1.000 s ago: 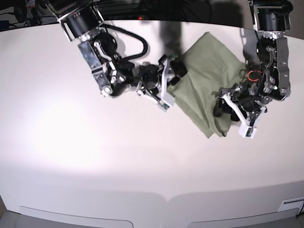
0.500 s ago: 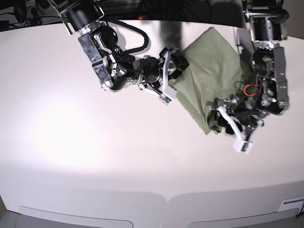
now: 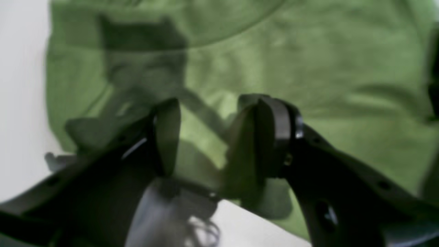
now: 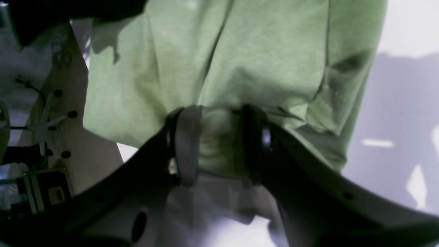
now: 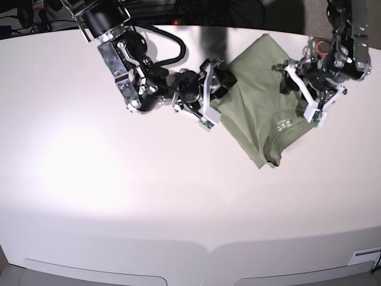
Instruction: Fold the T-shirt properly
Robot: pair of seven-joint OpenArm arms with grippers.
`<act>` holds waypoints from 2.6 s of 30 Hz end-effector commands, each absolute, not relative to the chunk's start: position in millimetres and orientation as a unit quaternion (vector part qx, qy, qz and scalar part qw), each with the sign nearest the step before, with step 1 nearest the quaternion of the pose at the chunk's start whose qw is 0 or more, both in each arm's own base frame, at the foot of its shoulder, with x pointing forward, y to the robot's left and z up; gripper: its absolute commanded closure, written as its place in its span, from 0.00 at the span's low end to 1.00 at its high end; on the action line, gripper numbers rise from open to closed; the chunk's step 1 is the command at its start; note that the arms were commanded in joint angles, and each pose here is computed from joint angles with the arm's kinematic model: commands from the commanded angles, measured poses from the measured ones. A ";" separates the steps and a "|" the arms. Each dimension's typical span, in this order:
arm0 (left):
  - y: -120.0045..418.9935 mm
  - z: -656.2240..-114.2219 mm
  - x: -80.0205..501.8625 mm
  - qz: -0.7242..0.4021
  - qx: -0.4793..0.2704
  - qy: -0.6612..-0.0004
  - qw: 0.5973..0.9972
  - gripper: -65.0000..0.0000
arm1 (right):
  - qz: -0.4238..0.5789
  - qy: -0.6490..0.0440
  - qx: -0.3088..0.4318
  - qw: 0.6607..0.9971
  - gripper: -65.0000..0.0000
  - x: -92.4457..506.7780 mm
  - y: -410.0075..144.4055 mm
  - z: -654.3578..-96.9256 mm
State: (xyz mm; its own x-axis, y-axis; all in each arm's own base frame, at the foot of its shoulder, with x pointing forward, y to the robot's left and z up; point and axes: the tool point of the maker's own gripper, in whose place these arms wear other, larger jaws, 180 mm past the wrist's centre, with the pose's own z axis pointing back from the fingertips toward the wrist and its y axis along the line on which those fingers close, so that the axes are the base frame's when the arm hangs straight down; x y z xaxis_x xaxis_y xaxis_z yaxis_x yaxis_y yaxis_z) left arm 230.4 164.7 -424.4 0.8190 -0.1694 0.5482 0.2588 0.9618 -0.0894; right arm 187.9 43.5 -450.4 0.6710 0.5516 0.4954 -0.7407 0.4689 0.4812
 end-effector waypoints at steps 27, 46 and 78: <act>125.9 -465.1 290.2 -0.139 -0.105 -0.254 0.951 0.50 | 0.375 -0.108 0.333 0.859 0.65 181.4 13.2 -458.9; 122.7 -415.9 343.6 -0.151 -0.096 -0.323 0.929 0.50 | 0.388 -0.309 0.309 0.811 0.65 251.5 27.0 -368.4; 243.7 -335.3 179.8 -0.066 0.075 -0.336 0.937 0.50 | 0.171 -0.309 0.095 0.931 0.65 139.1 -190.0 -303.4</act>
State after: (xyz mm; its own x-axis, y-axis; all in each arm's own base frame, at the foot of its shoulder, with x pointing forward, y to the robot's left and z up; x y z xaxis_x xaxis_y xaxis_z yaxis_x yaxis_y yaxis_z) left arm 173.2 242.4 -345.7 0.7910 -0.1556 0.5917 0.0681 0.9835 0.1675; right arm 137.1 -192.4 -310.7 0.7699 0.2484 0.5878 -0.3594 0.9299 0.0778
